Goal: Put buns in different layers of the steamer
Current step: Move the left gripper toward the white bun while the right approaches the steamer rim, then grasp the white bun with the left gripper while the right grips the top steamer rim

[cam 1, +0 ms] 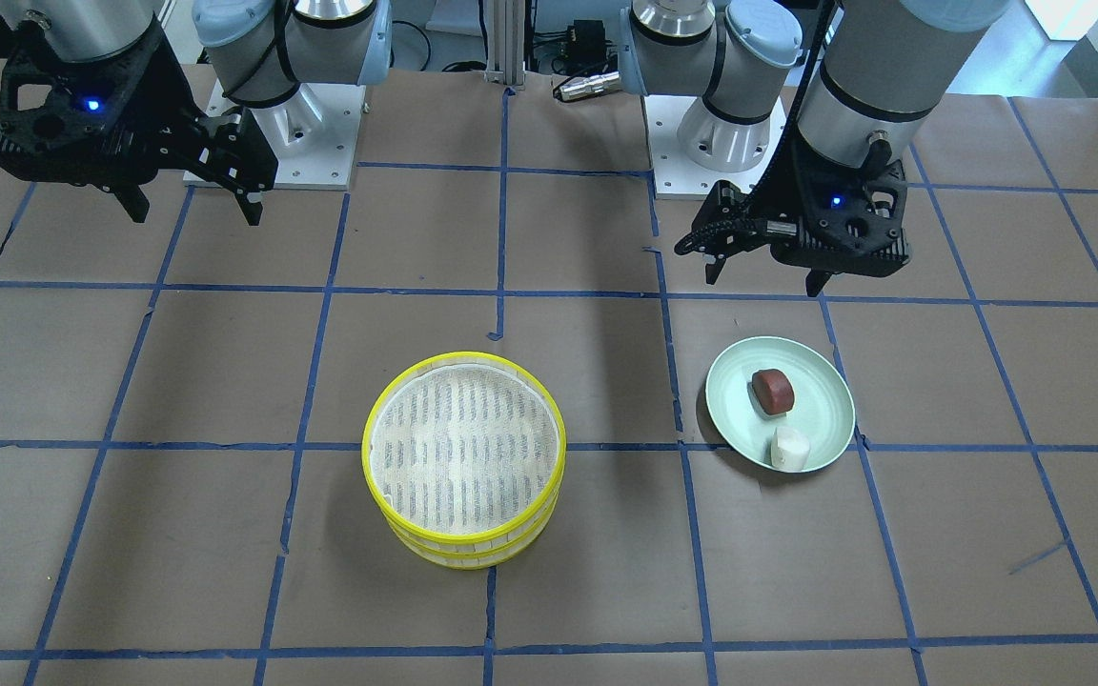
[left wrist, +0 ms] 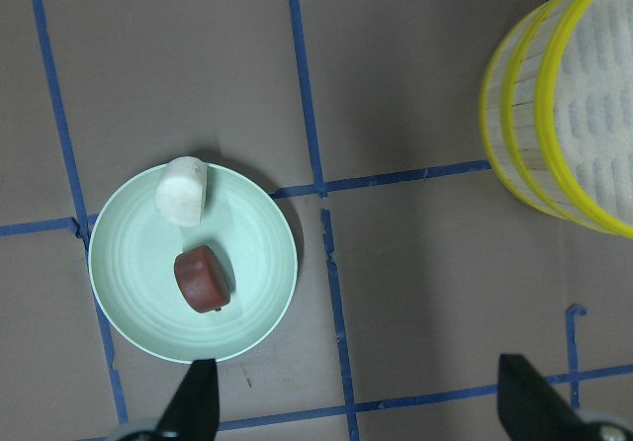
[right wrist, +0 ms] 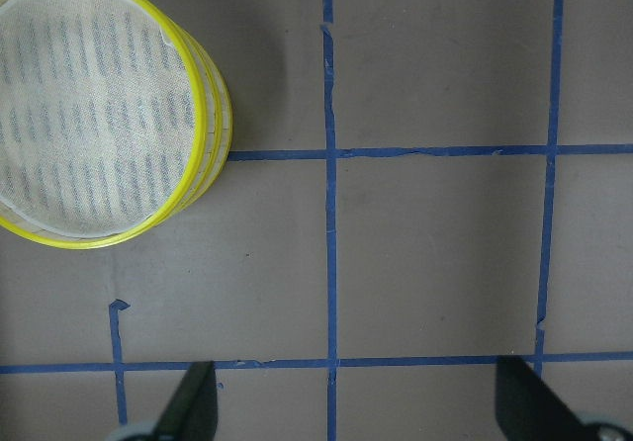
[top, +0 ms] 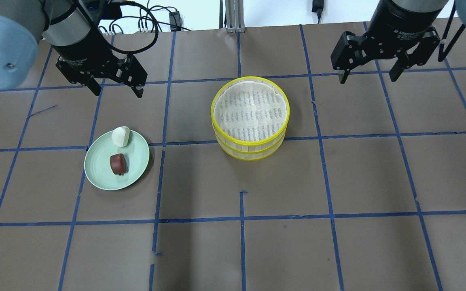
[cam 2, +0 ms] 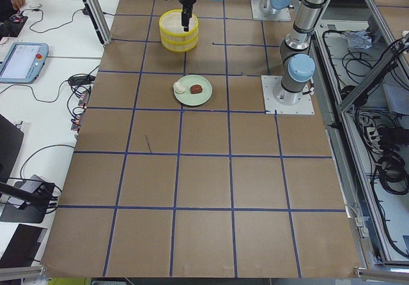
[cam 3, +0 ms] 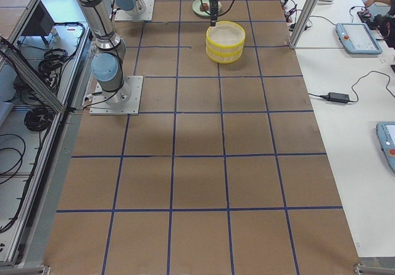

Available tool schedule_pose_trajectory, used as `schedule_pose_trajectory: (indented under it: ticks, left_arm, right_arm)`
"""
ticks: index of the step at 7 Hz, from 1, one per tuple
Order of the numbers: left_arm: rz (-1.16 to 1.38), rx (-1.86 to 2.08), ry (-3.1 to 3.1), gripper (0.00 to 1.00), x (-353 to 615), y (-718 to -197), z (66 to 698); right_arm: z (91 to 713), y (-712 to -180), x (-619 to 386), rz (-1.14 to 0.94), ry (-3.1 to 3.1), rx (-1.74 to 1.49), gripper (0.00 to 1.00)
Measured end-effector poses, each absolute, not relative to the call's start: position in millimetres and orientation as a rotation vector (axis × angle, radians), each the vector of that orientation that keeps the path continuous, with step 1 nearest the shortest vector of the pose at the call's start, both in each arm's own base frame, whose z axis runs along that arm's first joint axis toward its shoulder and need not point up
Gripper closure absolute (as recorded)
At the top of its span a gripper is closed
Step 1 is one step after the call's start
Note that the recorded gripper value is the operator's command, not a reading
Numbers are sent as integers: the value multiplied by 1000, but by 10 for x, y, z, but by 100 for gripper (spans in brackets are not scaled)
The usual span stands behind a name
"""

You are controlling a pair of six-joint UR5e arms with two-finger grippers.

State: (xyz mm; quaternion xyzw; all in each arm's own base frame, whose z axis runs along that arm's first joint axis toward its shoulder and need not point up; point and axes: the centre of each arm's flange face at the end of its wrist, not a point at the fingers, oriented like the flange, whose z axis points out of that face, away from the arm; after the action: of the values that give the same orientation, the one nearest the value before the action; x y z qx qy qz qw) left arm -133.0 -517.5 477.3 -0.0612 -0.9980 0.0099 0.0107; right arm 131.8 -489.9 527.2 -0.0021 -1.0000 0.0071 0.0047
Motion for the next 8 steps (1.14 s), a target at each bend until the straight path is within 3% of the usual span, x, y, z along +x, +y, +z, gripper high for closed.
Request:
schedule_pose_trajectory:
  ticks: [4, 5, 6, 8]
  left_arm:
    - [-66, -178, -3130, 0, -552, -5336, 4316]
    - [-91, -190, -3126, 0, -461, -5424, 3990]
    - [-108, -196, -3125, 0, -411, -5556, 3547]
    - [-118, -195, -3126, 0, -357, -5769, 2871]
  right_arm:
    - [4970, -5034, 1512, -5, -3141, -90, 0]
    - [4680, -5268, 1747, 19, -3140, -101, 0]
    - [4300, -5519, 2023, 41, -3138, -118, 8]
    - [3558, -5763, 2268, 23, -3129, -153, 8]
